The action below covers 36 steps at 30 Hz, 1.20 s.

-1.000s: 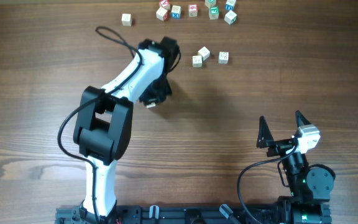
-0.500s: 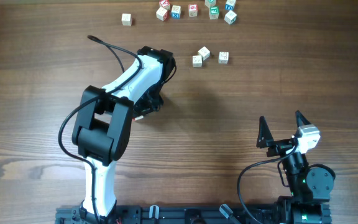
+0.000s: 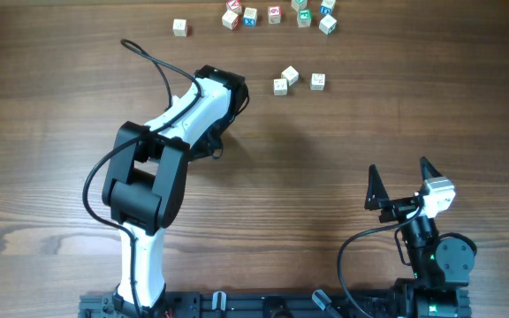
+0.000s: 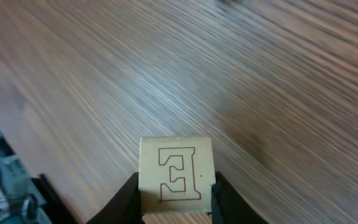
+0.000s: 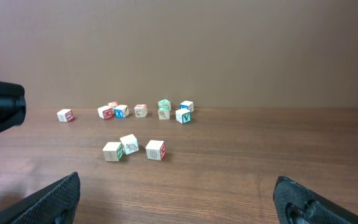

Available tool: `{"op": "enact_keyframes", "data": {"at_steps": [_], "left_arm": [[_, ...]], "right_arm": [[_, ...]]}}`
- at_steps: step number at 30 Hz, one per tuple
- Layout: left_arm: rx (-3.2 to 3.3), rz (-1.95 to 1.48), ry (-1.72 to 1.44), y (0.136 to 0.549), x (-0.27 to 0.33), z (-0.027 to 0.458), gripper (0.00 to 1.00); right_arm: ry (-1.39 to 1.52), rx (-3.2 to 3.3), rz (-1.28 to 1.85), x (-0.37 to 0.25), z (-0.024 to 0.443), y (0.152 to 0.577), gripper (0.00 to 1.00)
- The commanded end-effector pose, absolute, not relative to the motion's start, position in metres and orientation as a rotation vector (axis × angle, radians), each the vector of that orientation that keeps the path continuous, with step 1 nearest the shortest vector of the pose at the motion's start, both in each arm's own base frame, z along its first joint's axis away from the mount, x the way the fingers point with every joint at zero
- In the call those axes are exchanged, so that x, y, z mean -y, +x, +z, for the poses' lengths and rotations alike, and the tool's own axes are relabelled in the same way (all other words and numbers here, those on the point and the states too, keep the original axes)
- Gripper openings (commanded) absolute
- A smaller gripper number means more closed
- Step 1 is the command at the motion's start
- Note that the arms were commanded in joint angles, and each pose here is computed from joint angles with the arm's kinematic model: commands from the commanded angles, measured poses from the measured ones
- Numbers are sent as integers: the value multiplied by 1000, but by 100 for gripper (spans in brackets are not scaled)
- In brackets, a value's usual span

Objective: Form a circle
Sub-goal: 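Carry the 'E' block down and place it beside the 'A' block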

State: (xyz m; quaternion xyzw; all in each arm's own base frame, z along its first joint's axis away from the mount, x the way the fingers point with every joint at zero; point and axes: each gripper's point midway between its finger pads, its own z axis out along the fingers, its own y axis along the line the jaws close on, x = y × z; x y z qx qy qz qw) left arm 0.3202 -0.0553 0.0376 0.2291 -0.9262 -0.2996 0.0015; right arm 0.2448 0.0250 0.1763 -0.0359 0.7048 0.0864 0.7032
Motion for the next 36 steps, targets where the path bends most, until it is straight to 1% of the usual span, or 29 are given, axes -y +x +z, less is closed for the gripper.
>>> {"op": "enact_keyframes", "data": {"at_steps": [1, 3, 4, 6, 10, 12, 14, 16, 17, 19, 21, 26, 33, 35, 36], "left_arm": [[2939, -1074, 733, 332, 42, 41, 25], [2973, -1080, 751, 339, 42, 40, 24], [2999, -1074, 769, 345, 43, 38, 20], [3030, -1053, 794, 352, 45, 36, 4], [3101, -940, 809, 361, 65, 31, 4], [3176, -771, 777, 372, 87, 29, 4], [3284, -472, 739, 391, 121, 32, 4], [3339, -338, 784, 405, 134, 37, 4], [3338, -318, 857, 408, 134, 38, 4], [3293, -320, 1010, 408, 128, 34, 4], [3258, -350, 1072, 404, 121, 26, 4], [3249, -545, 1031, 390, 97, 14, 4], [3217, -683, 993, 368, 78, -7, 4], [3214, -765, 978, 364, 69, -8, 9], [3213, -791, 973, 362, 66, -8, 10]], "right_arm": [[-92, -1560, 176, -25, 178, 245, 100], [-92, -1560, 176, -25, 178, 245, 100], [-92, -1560, 176, -25, 178, 245, 100], [-92, -1560, 176, -25, 178, 245, 100], [-92, -1560, 176, -25, 178, 245, 100], [-92, -1561, 176, -25, 178, 245, 100], [-92, -1560, 176, -25, 178, 245, 100], [-92, -1561, 176, -25, 178, 245, 100], [-92, -1560, 176, -25, 178, 245, 100], [-93, -1560, 175, -25, 178, 245, 100], [-92, -1560, 176, -25, 178, 245, 100], [-92, -1560, 176, -25, 178, 245, 100], [-92, -1560, 176, -25, 178, 245, 100], [-92, -1560, 176, -25, 178, 245, 100], [-93, -1560, 176, -25, 178, 245, 100]]}}
